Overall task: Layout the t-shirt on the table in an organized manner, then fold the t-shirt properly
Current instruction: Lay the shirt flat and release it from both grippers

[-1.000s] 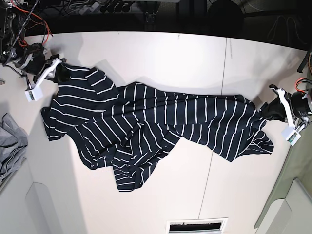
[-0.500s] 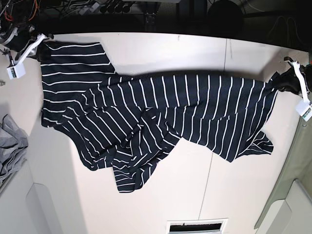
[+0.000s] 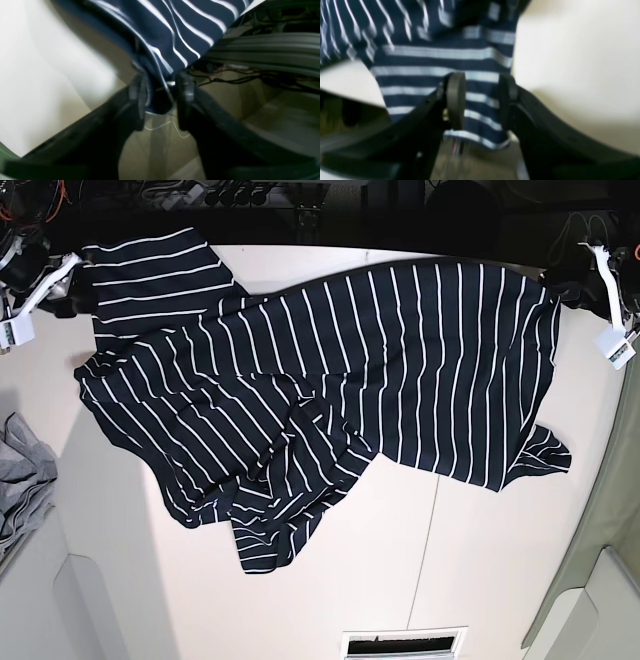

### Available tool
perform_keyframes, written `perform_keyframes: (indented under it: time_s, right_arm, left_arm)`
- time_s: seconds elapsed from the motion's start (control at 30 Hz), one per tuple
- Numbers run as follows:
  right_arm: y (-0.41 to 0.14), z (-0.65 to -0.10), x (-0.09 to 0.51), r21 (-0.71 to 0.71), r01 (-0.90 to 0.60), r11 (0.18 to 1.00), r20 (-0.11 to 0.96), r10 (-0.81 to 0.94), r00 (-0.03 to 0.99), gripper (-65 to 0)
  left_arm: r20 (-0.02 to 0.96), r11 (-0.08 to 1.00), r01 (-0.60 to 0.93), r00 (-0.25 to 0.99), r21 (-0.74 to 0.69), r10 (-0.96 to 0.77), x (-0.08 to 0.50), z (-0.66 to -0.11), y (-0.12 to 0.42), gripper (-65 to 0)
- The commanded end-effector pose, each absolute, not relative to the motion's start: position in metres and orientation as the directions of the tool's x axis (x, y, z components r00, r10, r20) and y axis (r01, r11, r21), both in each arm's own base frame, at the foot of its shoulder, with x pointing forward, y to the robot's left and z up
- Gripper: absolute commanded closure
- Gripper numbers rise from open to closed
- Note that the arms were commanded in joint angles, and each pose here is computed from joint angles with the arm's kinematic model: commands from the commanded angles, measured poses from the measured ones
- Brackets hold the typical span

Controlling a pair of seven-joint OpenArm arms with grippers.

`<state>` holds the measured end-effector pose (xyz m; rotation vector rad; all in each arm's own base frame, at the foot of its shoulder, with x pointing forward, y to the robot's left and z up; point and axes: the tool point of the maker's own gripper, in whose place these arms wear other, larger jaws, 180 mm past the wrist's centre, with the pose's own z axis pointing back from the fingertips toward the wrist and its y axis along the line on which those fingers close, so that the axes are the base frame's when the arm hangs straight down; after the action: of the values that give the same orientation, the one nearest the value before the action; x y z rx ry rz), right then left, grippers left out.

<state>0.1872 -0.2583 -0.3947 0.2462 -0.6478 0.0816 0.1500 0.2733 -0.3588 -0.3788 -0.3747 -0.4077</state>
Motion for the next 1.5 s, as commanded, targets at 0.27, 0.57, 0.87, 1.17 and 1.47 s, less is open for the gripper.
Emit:
perform_keyframes:
  time_s: [0.27, 0.57, 0.87, 1.17, 1.47]
  right_arm:
    - [-0.282, -0.332, 0.281, 0.151, -0.134, 0.979, 0.814, -0.046, 0.580, -22.5]
    - [-0.261, -0.359, 0.359, 0.229, -0.157, 0.961, 0.808, -0.097, 0.582, -19.7]
    - [-0.195, -0.407, 0.403, 0.288, -0.247, 0.925, 0.723, -0.041, 0.689, 0.0]
    - [-0.129, -0.474, 0.363, 0.274, -0.351, 0.895, 0.581, 0.137, 0.802, 0.0]
    - [-0.128, -0.490, 0.342, 0.271, -0.359, 0.893, 0.541, 0.167, 0.824, 0.0]
  left_arm:
    - [0.700, 0.918, 0.385, 0.681, -0.093, -0.215, 0.216, -0.277, 0.321, -25.4]
    - [0.794, 0.903, 0.419, 0.516, 0.091, -0.320, 0.267, -0.260, 0.321, -25.4]
    - [0.730, 0.914, 0.358, 0.571, 0.191, -0.376, 0.318, -0.331, 0.322, -34.4]
    - [0.723, 0.961, 0.264, 0.650, 0.076, -0.236, 0.375, -0.393, 0.306, -36.5]
    - [0.710, 0.970, 0.239, 0.676, 0.042, -0.198, 0.385, -0.414, 0.300, -18.6]
